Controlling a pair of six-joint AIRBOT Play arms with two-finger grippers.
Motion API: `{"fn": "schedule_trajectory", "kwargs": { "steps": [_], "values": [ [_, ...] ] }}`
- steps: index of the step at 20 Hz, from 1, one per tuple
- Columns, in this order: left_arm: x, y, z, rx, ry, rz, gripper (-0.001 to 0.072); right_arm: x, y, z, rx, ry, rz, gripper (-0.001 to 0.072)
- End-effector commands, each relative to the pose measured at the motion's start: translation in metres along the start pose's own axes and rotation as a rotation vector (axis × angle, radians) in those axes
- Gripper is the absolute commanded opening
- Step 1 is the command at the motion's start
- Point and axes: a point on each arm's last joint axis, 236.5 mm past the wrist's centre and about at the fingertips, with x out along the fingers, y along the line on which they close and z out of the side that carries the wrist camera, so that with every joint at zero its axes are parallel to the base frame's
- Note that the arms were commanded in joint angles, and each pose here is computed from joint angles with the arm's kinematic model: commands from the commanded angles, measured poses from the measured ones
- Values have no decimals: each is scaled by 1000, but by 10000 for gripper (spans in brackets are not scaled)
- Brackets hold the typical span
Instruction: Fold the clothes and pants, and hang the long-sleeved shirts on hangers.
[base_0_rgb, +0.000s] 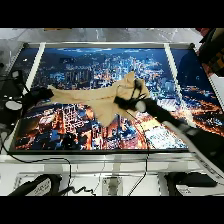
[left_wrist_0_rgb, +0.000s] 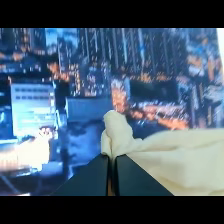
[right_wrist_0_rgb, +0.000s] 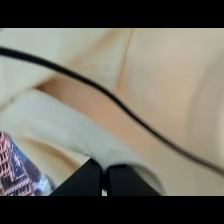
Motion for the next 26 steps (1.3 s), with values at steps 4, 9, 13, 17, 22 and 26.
{"fn": "schedule_trajectory", "kwargs": {
  "steps": [4, 9, 13, 17, 22, 26],
  "values": [
    [-82, -46, 87, -348, -262, -147, 23, -191, 6, 114, -469, -375, -6, 12],
    [-182, -88, 151, -508, -498, -346, 23, -365, 67, 133, -707, -753, 44, 13],
    [-293, -109, 191, -695, -727, -549, 23, -476, 95, 126, -743, -982, 94, 13],
    [-385, -97, 201, -704, -969, -542, 23, -538, 107, 114, -761, -1106, 127, 13],
    [-443, -109, 193, -604, -1082, -566, 24, -541, 116, 110, -735, -1100, 190, 13],
    [-429, -108, 192, -435, -1085, -434, 23, -515, 117, 121, -720, -1045, 192, 13]
  ]
}}
